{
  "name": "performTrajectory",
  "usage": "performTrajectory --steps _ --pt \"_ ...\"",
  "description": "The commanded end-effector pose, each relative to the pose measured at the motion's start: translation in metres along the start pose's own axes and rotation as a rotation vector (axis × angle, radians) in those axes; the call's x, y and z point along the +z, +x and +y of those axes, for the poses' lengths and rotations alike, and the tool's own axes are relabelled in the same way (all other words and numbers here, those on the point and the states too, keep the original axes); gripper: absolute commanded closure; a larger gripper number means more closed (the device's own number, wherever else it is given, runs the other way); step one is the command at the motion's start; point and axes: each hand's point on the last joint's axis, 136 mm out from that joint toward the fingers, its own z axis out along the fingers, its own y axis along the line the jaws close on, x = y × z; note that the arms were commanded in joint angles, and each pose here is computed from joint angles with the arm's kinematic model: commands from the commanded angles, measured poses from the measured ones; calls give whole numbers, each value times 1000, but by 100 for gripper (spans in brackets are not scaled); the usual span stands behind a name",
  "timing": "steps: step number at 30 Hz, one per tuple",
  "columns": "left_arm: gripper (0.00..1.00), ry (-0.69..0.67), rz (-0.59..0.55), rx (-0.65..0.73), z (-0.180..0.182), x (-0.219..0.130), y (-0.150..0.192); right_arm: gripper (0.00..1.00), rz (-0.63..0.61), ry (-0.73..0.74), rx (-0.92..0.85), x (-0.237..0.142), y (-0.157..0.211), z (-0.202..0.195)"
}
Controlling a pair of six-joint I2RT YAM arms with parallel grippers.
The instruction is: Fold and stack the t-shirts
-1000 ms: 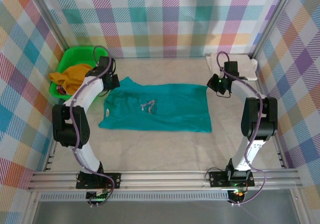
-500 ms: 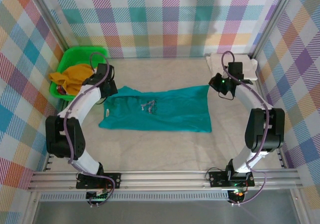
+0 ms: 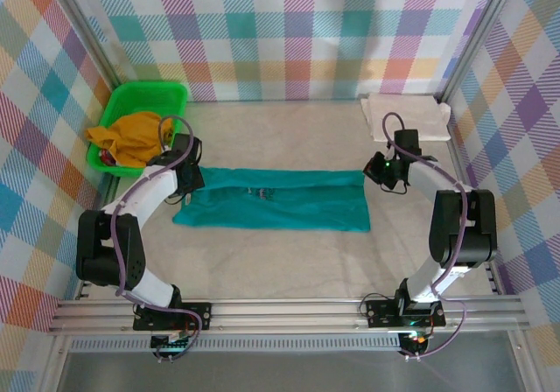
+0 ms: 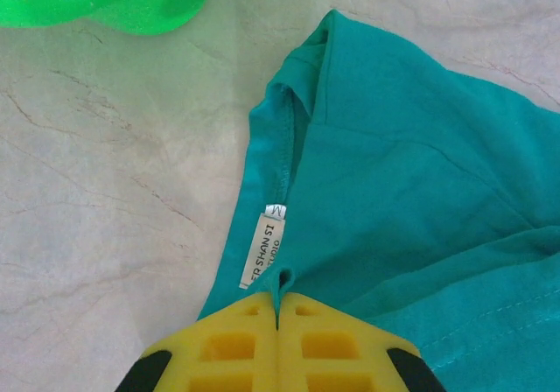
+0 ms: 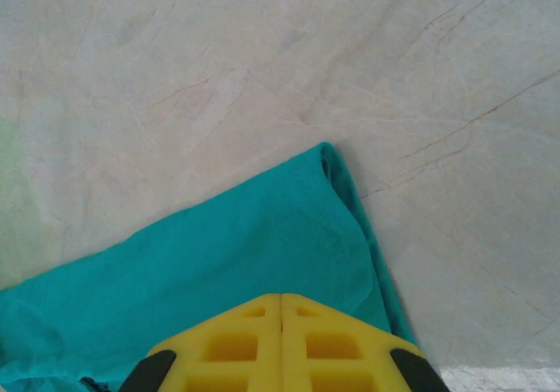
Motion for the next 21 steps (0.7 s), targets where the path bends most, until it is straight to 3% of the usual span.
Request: performTrajectory --steps 1,9,21 --pt "100 -1 -16 -18 3 -11 1 100 -2 -9 1 1 -3 0" --pt "100 2 -32 1 -2 -12 -13 100 -25 -36 -27 -1 -25 19" --pt "100 -3 -107 52 -53 9 -111 100 -115 -91 -97 21 -101 61"
